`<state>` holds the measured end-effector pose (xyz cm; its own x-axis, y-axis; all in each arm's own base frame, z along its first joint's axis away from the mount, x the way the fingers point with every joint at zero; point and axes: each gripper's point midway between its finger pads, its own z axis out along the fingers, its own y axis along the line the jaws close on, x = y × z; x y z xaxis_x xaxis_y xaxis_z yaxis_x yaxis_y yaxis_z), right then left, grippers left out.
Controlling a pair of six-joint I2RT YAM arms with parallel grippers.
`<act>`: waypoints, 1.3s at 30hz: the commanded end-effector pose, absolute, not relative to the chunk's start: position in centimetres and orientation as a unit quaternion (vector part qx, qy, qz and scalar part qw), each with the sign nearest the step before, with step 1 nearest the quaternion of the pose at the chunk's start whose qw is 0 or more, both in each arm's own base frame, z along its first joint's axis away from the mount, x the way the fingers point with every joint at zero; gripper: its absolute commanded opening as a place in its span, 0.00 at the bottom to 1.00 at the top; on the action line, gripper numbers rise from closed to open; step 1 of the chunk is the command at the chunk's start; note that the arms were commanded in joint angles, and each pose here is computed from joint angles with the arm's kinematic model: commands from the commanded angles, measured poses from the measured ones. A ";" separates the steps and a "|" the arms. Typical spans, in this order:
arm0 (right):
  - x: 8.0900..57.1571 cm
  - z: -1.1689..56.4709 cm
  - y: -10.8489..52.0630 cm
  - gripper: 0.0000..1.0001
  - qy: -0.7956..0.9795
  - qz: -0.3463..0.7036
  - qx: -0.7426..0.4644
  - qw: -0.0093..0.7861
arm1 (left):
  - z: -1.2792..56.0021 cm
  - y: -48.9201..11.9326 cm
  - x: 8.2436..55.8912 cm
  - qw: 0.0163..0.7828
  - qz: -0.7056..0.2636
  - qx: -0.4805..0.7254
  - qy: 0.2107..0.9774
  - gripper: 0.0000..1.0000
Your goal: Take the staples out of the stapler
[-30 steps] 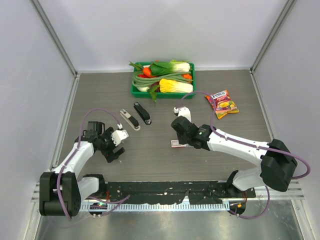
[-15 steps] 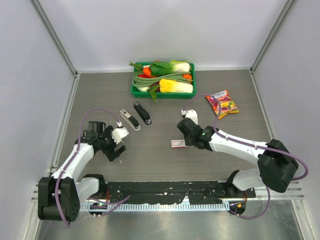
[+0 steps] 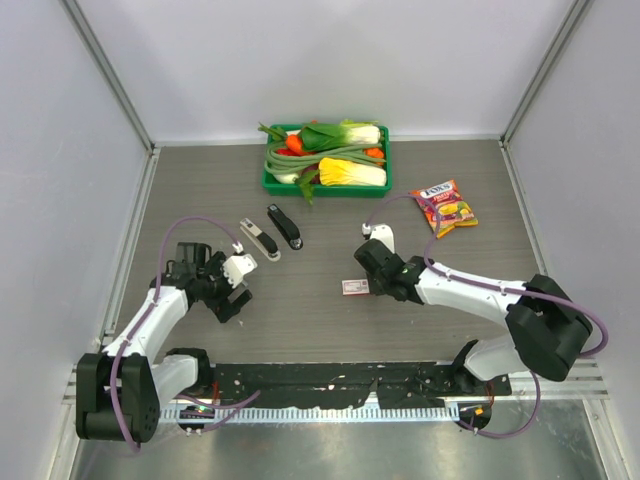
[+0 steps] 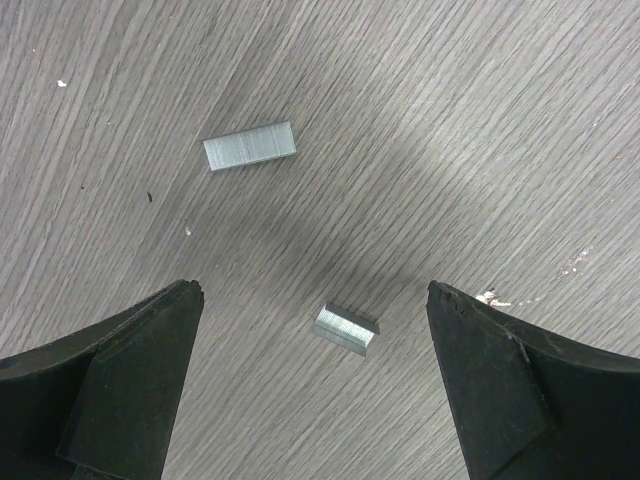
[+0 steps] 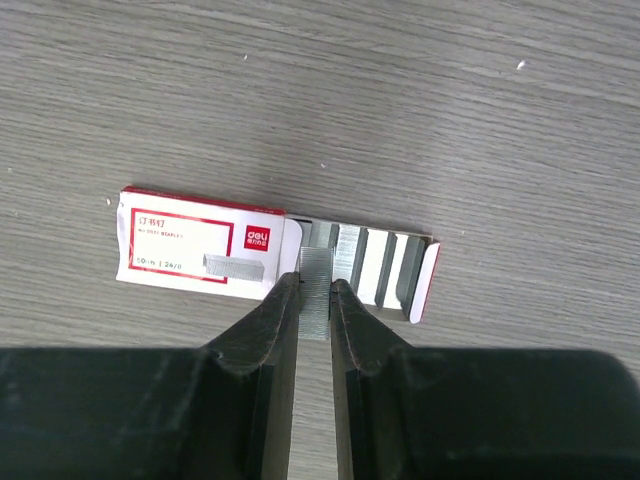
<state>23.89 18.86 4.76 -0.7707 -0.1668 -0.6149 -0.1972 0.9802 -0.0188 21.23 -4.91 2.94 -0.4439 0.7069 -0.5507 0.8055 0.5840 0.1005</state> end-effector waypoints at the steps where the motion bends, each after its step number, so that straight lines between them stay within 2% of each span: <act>1: 24.7 4.5 19.4 0.13 0.938 0.033 -0.081 0.336 | 4.3 -5.1 22.7 0.303 -0.081 0.445 0.839 1.00; 17: 24.4 3.6 19.1 0.13 0.940 0.042 -0.076 0.329 | 4.5 -5.1 22.7 0.305 -0.078 0.447 0.837 1.00; 39: 24.8 5.8 19.7 0.13 0.919 0.093 -0.054 0.380 | 3.8 -5.0 22.1 0.295 -0.081 0.446 0.841 1.00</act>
<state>23.77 19.01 4.25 -0.7456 -0.0860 -0.6609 -0.1858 0.9791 0.0822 21.24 -4.84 2.94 -0.4448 0.7081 -0.5485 0.8044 0.5851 0.1030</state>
